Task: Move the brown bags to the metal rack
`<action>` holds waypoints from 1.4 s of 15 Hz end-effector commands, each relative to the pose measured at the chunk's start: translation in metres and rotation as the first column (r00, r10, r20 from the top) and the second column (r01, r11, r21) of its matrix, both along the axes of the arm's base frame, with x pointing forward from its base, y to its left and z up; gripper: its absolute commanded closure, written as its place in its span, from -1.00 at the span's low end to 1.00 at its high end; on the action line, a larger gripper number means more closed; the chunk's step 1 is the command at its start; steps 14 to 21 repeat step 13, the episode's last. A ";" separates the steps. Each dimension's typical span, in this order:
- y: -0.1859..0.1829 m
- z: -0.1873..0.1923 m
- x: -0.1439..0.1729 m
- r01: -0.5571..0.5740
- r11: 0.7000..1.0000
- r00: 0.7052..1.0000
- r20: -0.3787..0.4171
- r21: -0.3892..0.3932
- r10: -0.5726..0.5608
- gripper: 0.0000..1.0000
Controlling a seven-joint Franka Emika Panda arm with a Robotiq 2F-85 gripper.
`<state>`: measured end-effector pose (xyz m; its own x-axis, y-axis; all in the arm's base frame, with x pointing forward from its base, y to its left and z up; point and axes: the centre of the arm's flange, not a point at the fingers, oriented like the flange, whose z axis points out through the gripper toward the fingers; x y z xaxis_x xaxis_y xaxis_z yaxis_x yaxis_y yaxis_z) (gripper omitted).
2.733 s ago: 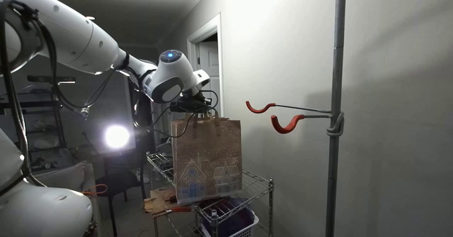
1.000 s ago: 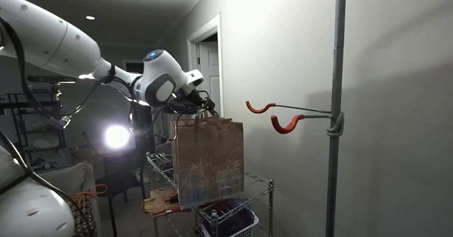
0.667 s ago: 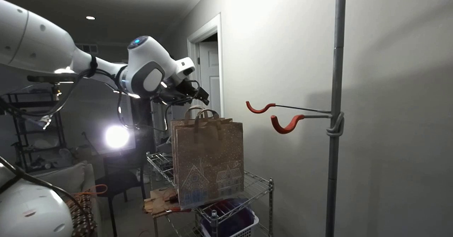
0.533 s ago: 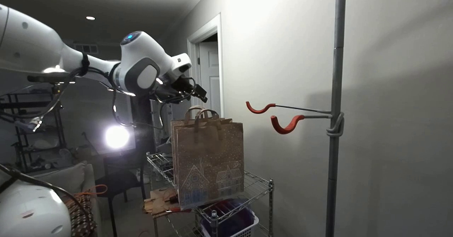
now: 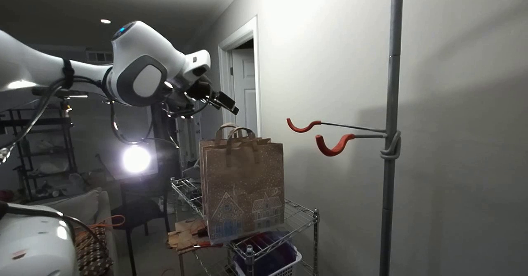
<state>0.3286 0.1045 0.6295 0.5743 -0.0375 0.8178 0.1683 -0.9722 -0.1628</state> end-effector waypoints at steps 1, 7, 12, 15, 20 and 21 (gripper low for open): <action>-0.003 0.001 -0.003 0.012 1.000 1.000 0.005 0.009 -0.012 -1.00; -0.007 0.002 -0.009 0.022 1.000 1.000 0.014 0.015 -0.022 -1.00; -0.007 0.002 -0.009 0.022 1.000 1.000 0.014 0.015 -0.023 -1.00; -0.007 0.002 -0.009 0.022 1.000 1.000 0.014 0.016 -0.023 -1.00; -0.007 0.002 -0.009 0.022 1.000 1.000 0.014 0.016 -0.023 -1.00; -0.007 0.002 -0.009 0.022 1.000 1.000 0.014 0.016 -0.023 -1.00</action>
